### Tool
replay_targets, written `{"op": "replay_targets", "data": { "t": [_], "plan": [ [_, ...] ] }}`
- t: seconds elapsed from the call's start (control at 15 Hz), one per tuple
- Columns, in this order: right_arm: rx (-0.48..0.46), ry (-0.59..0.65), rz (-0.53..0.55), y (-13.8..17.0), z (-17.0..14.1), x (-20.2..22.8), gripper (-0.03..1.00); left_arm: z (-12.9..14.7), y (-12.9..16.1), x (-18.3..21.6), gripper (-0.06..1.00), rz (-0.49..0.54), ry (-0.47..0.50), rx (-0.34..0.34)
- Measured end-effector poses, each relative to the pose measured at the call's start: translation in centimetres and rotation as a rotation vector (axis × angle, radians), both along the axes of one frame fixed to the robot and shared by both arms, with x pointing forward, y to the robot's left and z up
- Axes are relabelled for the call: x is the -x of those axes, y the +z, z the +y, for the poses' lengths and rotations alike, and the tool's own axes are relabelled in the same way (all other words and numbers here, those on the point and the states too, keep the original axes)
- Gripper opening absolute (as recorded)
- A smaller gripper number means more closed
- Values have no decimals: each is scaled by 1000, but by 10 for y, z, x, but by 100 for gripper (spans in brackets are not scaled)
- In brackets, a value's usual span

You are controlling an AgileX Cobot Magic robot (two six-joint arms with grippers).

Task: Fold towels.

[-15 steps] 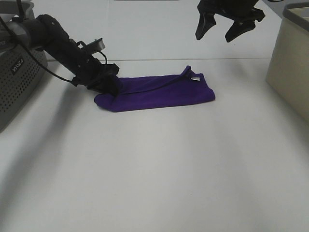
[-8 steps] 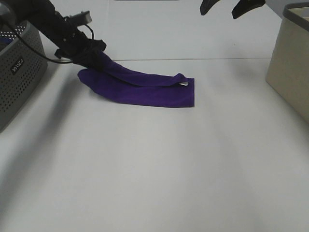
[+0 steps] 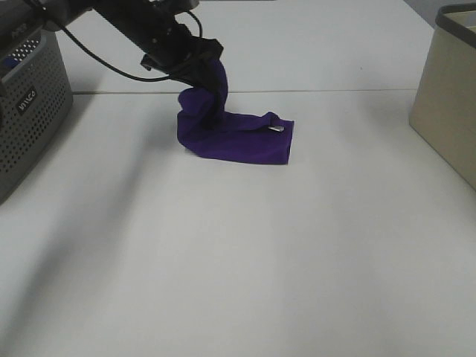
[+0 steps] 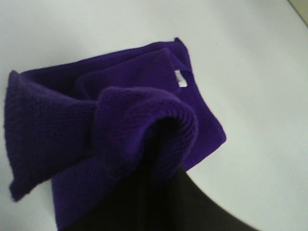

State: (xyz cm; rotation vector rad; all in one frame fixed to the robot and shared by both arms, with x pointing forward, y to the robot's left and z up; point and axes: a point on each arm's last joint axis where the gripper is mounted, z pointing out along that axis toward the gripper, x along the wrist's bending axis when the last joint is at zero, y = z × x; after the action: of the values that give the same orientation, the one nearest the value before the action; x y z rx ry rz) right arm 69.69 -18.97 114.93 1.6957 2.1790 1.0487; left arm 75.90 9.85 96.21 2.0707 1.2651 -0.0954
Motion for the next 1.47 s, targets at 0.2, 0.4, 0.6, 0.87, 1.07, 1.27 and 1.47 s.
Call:
{"op": "replay_targets", "data": {
  "t": [0.2,0.4,0.6,0.87,1.07,1.27,1.47],
  "plan": [
    [-1,0,-3,1,0,1,85,-41,-22,7,3,-19,-13,27],
    [-2,0,-7,3,0,2,85,-55,-29,8,5,-27,0,78],
    [-2,0,-7,3,0,2,85,-65,-33,6,16,-54,26,123],
    [-2,0,-7,3,0,2,85,-78,-31,11,69,-19,32,218],
    [-1,2,-8,3,0,2,85,-71,-18,12,71,-13,-13,206],
    [20,-6,-21,8,-3,4,85,-35,19,6,71,-43,-11,123],
    [60,-25,-73,27,-9,15,85,15,72,-3,71,-201,160,-64]
  ]
}}
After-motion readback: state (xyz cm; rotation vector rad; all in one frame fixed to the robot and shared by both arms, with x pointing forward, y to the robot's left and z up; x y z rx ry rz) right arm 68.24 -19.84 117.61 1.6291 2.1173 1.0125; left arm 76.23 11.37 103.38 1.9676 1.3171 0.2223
